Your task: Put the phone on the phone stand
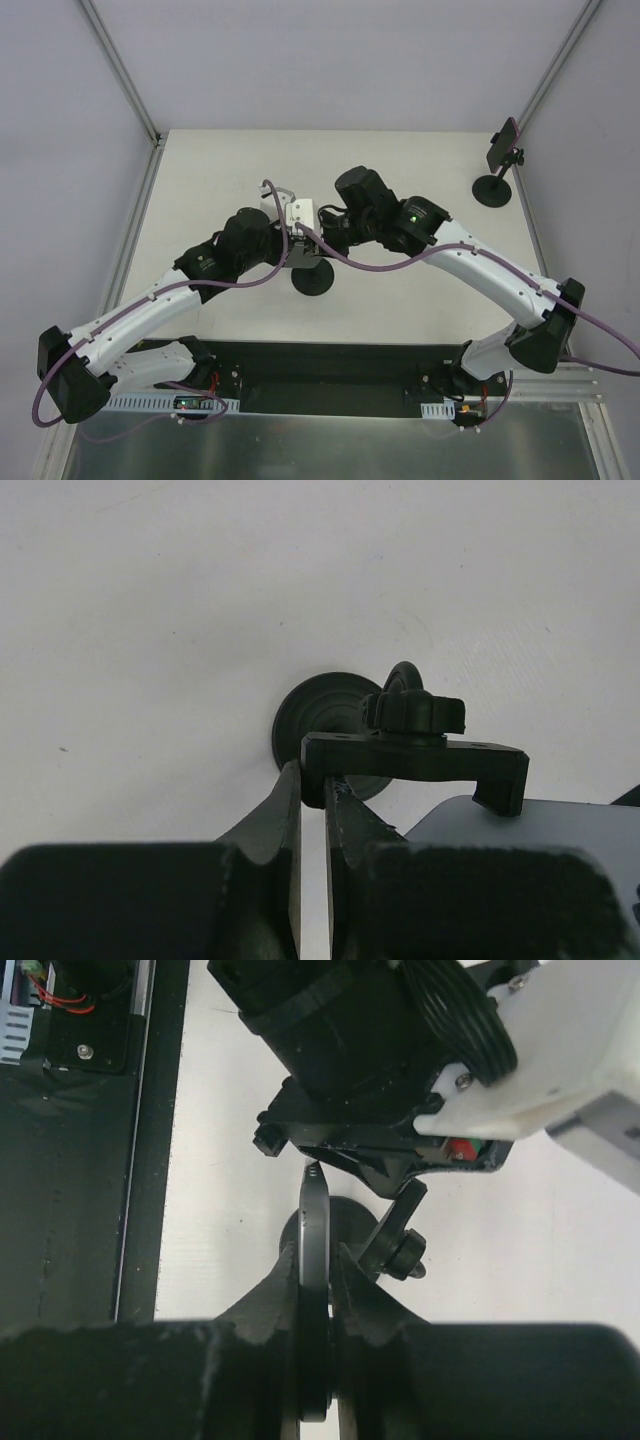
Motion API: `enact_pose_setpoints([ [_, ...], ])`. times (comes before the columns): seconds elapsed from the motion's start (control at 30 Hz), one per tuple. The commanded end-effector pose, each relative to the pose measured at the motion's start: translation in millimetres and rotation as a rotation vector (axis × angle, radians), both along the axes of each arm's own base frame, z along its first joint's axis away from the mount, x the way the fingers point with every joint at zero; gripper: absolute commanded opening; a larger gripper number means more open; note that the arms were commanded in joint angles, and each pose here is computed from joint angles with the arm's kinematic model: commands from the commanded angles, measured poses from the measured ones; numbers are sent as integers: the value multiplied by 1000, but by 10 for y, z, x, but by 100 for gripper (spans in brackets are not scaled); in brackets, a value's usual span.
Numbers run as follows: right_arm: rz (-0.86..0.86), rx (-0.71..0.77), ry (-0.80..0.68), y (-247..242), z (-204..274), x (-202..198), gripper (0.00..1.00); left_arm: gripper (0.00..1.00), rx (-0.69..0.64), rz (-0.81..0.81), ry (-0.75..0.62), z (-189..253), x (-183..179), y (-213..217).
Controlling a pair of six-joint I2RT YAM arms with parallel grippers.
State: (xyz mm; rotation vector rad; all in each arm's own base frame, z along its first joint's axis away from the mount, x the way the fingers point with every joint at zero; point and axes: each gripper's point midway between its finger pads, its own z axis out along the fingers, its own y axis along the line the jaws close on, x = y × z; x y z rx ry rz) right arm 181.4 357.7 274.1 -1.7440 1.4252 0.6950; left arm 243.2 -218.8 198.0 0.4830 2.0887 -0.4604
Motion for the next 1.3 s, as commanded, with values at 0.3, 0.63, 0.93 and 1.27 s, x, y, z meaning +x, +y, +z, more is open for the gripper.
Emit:
enact_pose_setpoints([
  [0.3,237,-115,-152,289,58,-19,1,0,-82,-235,-62,461,-210,-267],
  [0.63,217,-212,-213,318,-168,70,0,0,-40,-314,-65,483,-245,-304],
  [0.93,172,-292,-221,213,-356,221,0,0,-19,-314,-54,421,-276,-254],
  [1.27,-132,-363,-77,-26,-541,338,0,0,-29,29,-38,282,-39,117],
])
